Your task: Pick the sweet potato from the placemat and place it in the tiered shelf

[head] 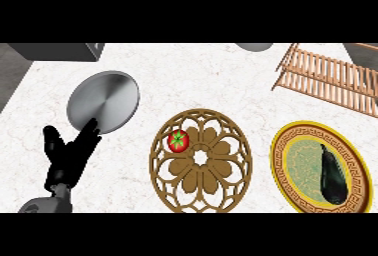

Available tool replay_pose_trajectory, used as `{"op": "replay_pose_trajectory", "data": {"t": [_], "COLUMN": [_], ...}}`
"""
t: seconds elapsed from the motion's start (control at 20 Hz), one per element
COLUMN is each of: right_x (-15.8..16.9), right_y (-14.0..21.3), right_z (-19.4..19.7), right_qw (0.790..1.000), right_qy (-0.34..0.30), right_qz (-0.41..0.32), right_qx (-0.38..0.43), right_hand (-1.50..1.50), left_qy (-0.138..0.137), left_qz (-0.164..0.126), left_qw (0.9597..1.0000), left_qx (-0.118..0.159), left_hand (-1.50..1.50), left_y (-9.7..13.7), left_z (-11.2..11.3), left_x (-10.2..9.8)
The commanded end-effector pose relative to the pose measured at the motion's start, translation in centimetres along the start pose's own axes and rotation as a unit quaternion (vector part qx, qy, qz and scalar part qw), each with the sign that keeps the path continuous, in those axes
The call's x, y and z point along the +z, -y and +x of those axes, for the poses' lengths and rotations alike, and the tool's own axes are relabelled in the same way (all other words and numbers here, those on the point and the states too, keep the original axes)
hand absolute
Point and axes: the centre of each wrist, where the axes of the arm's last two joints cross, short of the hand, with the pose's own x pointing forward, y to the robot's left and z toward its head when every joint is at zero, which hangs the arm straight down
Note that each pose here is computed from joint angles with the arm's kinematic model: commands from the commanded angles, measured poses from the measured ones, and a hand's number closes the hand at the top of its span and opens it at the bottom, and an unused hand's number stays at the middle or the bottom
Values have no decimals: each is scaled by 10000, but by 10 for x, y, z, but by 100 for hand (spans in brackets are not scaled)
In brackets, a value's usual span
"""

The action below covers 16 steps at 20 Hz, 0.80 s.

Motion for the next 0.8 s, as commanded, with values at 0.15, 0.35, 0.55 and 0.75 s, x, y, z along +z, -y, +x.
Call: {"op": "replay_pose_trajectory", "data": {"t": [0.15,0.35,0.55,0.75], "right_x": [-4,-4,-7,-7], "right_y": [11,12,13,28], "right_z": [-5,-7,8,-10], "right_qw": [9992,9922,9827,9657], "right_qy": [19,-446,-485,-527], "right_qz": [114,-511,-577,-752], "right_qx": [374,-1043,-1694,-2429], "right_hand": [150,-150,-150,-150], "left_qy": [25,-82,-34,12], "left_qz": [3,-31,82,1], "left_qw": [10000,10000,10000,10000], "left_qx": [33,32,-19,-21], "left_hand": [0,0,0,0], "left_y": [-5,1,-10,-5], "left_z": [2,-13,-5,12], "left_x": [-7,0,-10,-8]}}
